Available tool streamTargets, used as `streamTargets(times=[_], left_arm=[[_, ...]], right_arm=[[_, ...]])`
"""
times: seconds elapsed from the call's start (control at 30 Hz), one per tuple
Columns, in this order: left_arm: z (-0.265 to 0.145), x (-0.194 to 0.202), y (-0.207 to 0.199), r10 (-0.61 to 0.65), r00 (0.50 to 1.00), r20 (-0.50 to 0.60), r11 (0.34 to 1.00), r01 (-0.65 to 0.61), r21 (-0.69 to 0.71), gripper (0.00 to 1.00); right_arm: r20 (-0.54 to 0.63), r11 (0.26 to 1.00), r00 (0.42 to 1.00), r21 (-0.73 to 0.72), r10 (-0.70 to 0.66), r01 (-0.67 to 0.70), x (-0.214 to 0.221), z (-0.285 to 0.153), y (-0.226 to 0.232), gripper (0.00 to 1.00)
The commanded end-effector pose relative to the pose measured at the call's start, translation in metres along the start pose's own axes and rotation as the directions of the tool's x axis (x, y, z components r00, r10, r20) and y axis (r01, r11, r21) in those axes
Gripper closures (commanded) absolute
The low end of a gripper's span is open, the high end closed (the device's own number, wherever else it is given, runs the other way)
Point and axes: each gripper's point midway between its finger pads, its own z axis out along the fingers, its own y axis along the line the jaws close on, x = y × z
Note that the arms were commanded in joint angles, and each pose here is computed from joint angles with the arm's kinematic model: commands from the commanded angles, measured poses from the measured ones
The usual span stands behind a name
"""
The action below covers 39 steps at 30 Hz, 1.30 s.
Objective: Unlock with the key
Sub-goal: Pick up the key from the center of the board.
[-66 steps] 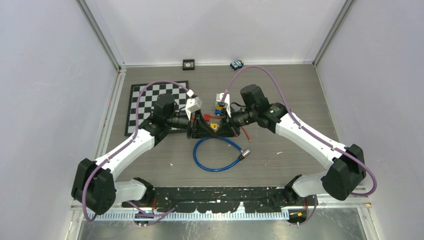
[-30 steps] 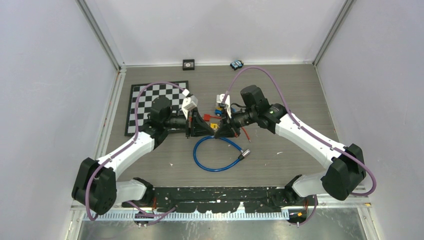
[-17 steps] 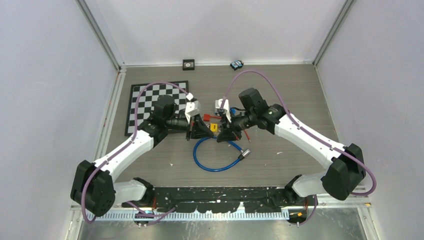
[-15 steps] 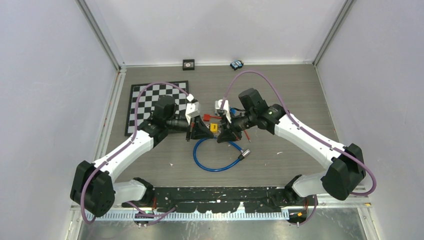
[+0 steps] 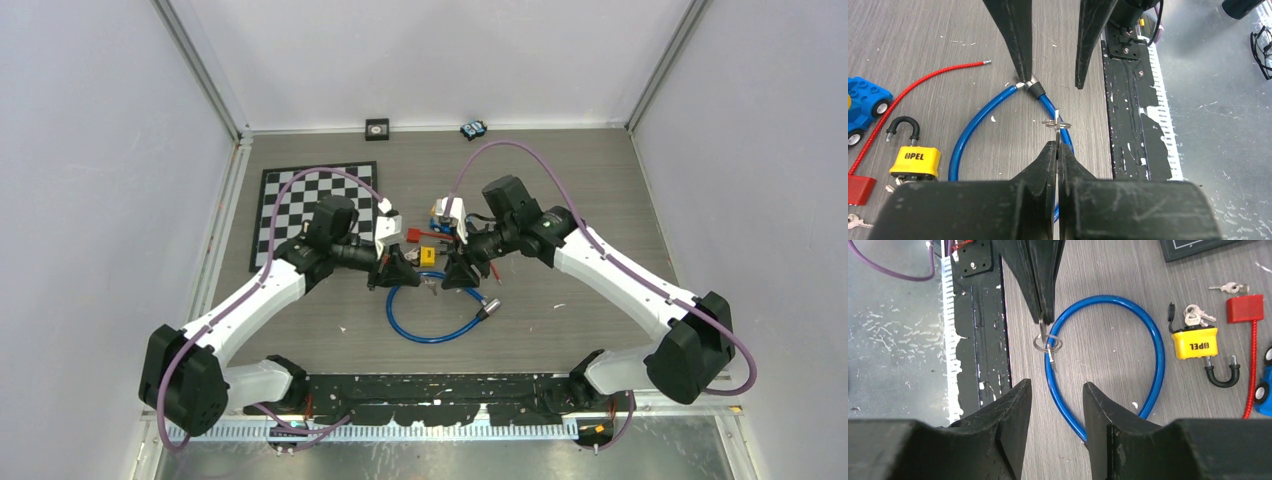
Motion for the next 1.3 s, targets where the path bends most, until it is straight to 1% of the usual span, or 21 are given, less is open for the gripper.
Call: streamTargets(times=[0.0,0.17,0.53,0.63,0.73,1.03,1.2,1.23,1.27], left_arm=[[-0.001,-0.018,-0.007,0.064,0.998,0.018,0.998,-0.064,0.021,1.0],[0.002,-0.018,-0.008,0.056,0.998,0.017,0.998,-0.057,0.029,1.0],[0.003,-0.017,-0.01,0.051,0.998,0.023,0.998,-0.051,0.035,1.0],[0.003,-0.017,-0.01,0.05,0.999,0.022,0.998,-0.051,0.034,1.0],[0.003,-0.017,-0.01,0.052,0.998,0.023,0.998,-0.053,0.034,1.0],[0.003,-0.017,-0.009,0.044,0.999,0.026,0.999,-0.044,0.032,1.0],[0.002,-0.02,-0.009,0.037,0.998,0.053,0.999,-0.039,0.038,1.0],[0.001,-0.022,-0.007,0.04,0.997,0.065,0.998,-0.042,0.036,0.97],[0.0,-0.023,-0.007,0.029,0.997,0.073,0.999,-0.031,0.034,0.91]], right_arm=[[0.118,0.999,0.992,0.005,-0.053,0.053,-0.048,-0.01,0.002,0.52],[0.151,0.999,0.989,-0.05,-0.007,0.015,-0.057,0.0,0.004,0.53],[0.125,0.994,0.992,-0.11,0.007,0.007,-0.056,0.02,0.013,0.56],[0.118,0.993,0.993,-0.116,0.002,0.011,-0.055,0.023,0.015,0.62],[0.111,0.992,0.994,-0.123,0.003,0.011,-0.054,0.025,0.016,0.69],[0.106,0.994,0.994,-0.108,-0.017,0.029,-0.052,0.022,0.017,0.99],[0.136,0.998,0.991,-0.055,-0.01,0.018,-0.056,0.012,0.011,0.99],[0.151,0.998,0.988,-0.055,0.008,0.001,-0.057,0.009,0.01,0.99],[0.173,0.998,0.985,-0.056,0.018,-0.008,-0.06,0.006,0.009,1.0]])
